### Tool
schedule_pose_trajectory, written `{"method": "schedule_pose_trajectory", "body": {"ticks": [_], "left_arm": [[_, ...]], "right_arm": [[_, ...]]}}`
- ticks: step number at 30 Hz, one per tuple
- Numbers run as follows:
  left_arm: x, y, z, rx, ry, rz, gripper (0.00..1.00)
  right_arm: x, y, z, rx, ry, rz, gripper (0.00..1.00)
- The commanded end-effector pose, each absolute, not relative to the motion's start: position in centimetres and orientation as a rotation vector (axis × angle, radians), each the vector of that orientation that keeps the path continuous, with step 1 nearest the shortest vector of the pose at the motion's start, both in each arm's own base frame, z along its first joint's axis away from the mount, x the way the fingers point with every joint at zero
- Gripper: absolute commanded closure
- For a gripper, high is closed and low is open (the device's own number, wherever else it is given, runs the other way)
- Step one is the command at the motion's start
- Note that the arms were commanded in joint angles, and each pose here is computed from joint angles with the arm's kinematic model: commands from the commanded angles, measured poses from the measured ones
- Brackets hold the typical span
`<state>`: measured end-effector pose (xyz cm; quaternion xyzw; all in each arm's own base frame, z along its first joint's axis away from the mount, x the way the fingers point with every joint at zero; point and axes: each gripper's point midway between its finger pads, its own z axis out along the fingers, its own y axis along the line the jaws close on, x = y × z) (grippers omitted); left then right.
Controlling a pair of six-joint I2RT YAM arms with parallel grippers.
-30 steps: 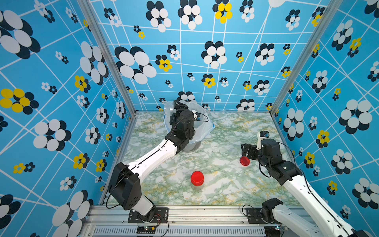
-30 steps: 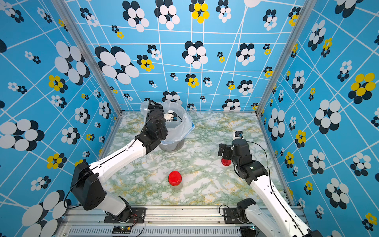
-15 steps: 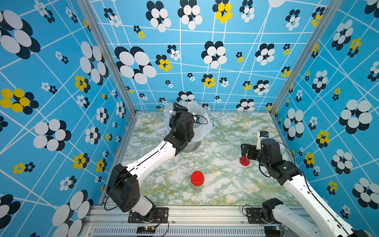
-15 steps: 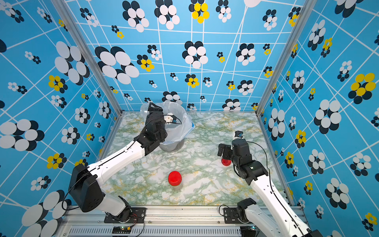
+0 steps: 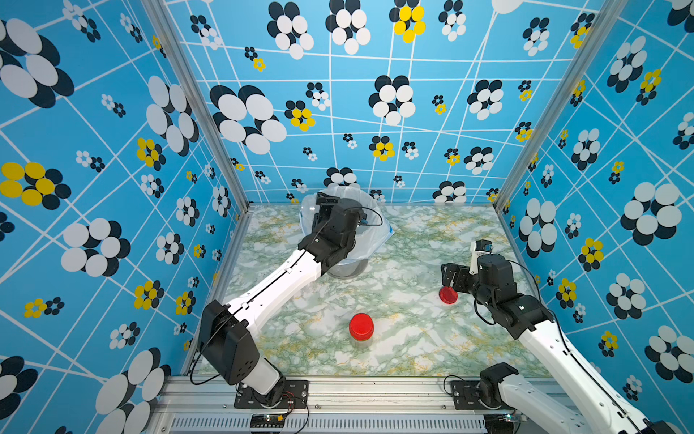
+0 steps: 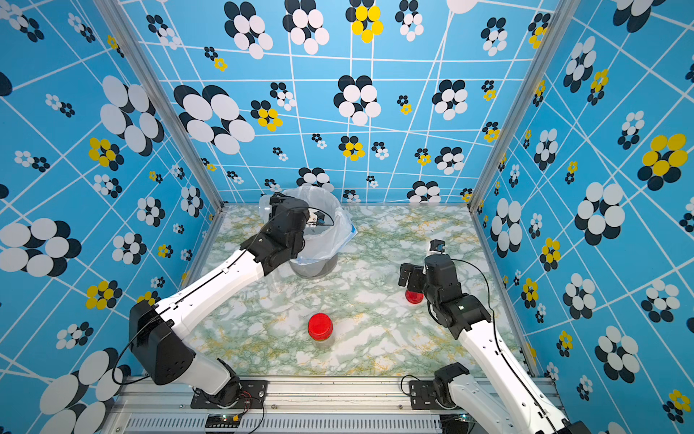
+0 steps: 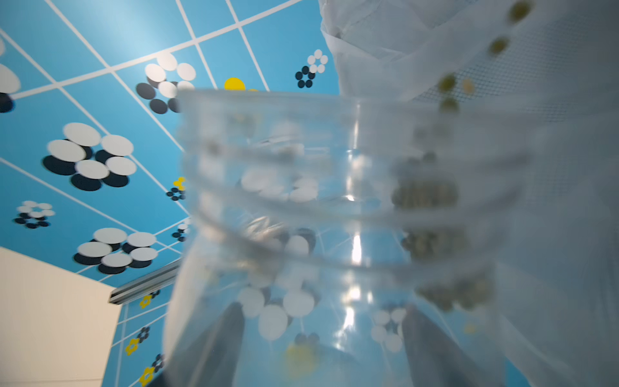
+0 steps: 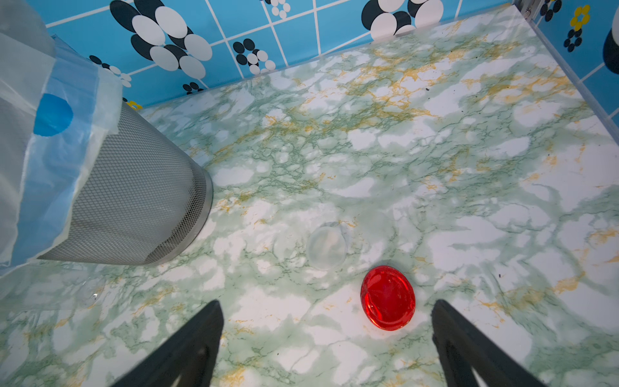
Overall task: Empty moldy mung beans from jars
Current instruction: Pour the moldy mung beans from the jar into the trash bin.
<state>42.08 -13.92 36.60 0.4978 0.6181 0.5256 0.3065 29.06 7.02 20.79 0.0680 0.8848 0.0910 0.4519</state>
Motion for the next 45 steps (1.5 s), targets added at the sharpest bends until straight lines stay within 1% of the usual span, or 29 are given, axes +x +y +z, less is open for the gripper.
{"method": "schedule_pose_trajectory", "body": {"ticks": [1, 3, 9, 20, 27, 33, 35, 39, 41, 45], "left_arm": [[37.7, -13.9, 36.5, 1.165, 1.924, 0.902, 0.68], [37.1, -14.4, 36.1, 1.179, 1.967, 0.814, 0.68], [38.0, -12.9, 33.8, 1.251, 1.962, 1.020, 0.68], [39.1, -11.5, 31.4, 1.283, 2.025, 1.105, 0.68], [39.4, -11.4, 31.5, 1.356, 2.025, 1.219, 0.68], [40.0, -11.3, 32.6, 1.366, 1.975, 1.374, 0.68], [39.9, -11.9, 34.0, 1.338, 1.949, 1.349, 0.69], [39.2, -12.9, 36.6, 1.285, 1.940, 1.184, 0.67], [39.1, -13.1, 36.3, 1.297, 1.941, 1.159, 0.67], [38.4, -12.4, 33.5, 1.348, 2.023, 1.110, 0.66]], "right_arm": [[29.1, 7.2, 21.8, 0.169, 2.153, 0.248, 0.01], [29.2, 7.2, 21.8, 0.171, 2.152, 0.245, 0.01], [29.0, 7.0, 21.7, 0.168, 2.149, 0.234, 0.01], [29.2, 7.2, 22.0, 0.153, 2.148, 0.239, 0.01], [29.3, 7.7, 22.1, 0.145, 2.144, 0.273, 0.01], [29.2, 7.6, 22.0, 0.135, 2.155, 0.260, 0.01], [29.1, 7.6, 22.0, 0.134, 2.155, 0.257, 0.01], [29.0, 7.5, 21.8, 0.135, 2.156, 0.254, 0.01], [29.1, 7.5, 21.7, 0.140, 2.158, 0.257, 0.01], [29.2, 7.7, 21.8, 0.138, 2.157, 0.265, 0.01]]}}
